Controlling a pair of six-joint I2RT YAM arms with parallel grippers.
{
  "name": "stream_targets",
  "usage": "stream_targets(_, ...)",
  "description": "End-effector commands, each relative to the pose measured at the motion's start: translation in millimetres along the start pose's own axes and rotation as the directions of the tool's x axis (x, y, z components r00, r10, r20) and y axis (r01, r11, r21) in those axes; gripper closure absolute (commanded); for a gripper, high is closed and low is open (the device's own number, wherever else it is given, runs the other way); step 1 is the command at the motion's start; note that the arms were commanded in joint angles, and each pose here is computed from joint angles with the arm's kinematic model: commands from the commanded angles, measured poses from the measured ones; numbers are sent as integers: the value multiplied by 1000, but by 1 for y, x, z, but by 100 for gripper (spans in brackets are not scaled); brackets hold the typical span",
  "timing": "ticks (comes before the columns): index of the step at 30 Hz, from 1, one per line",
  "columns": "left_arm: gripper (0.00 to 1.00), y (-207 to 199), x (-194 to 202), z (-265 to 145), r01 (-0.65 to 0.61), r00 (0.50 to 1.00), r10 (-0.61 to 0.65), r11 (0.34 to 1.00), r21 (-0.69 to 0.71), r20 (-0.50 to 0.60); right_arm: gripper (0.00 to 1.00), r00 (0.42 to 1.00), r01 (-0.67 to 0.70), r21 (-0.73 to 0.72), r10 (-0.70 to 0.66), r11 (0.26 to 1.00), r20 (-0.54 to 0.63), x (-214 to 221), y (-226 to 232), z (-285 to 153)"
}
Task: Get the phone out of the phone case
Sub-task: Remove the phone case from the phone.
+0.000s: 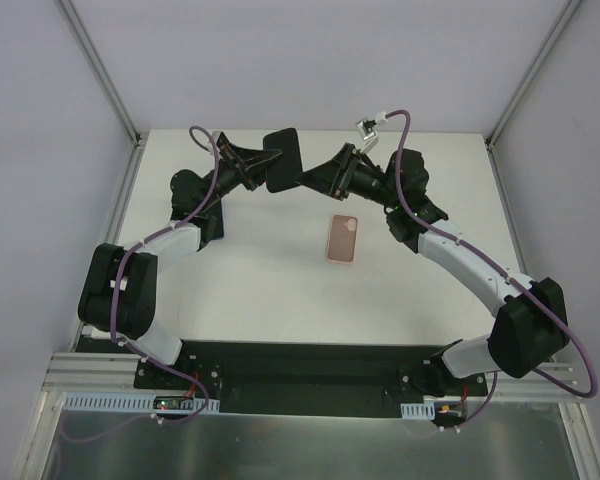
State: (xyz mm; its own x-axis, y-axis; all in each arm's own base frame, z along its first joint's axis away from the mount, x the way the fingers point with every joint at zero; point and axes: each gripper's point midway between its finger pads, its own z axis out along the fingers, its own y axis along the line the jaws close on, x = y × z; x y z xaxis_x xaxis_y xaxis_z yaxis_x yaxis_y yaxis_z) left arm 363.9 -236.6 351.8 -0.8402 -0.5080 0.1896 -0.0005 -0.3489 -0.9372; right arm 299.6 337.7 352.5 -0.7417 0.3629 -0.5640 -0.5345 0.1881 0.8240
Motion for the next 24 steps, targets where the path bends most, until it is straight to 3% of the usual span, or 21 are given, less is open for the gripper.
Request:
stream_targets(1,100,-82,61,-22,-193,960,246,927,321,-132,64,998,49,-70,-46,996,44,-16,27,0)
stream_targets(6,100,-83,61,-23,-189,961,242,928,322,-133,89,997,56,-67,-52,996,58,-15,26,-3)
stream_targets(9,100,-84,62,-23,-186,962,239,928,323,-133,98,995,69,-90,-63,994,71,-16,29,-5)
stream_targets(19,100,-91,60,-25,-140,970,202,922,361,-138,99,982,158,-291,-120,944,145,-20,61,-12)
stream_targets(24,100,-115,71,-27,-131,967,208,904,407,-151,98,989,104,-383,-53,918,141,-23,52,-12)
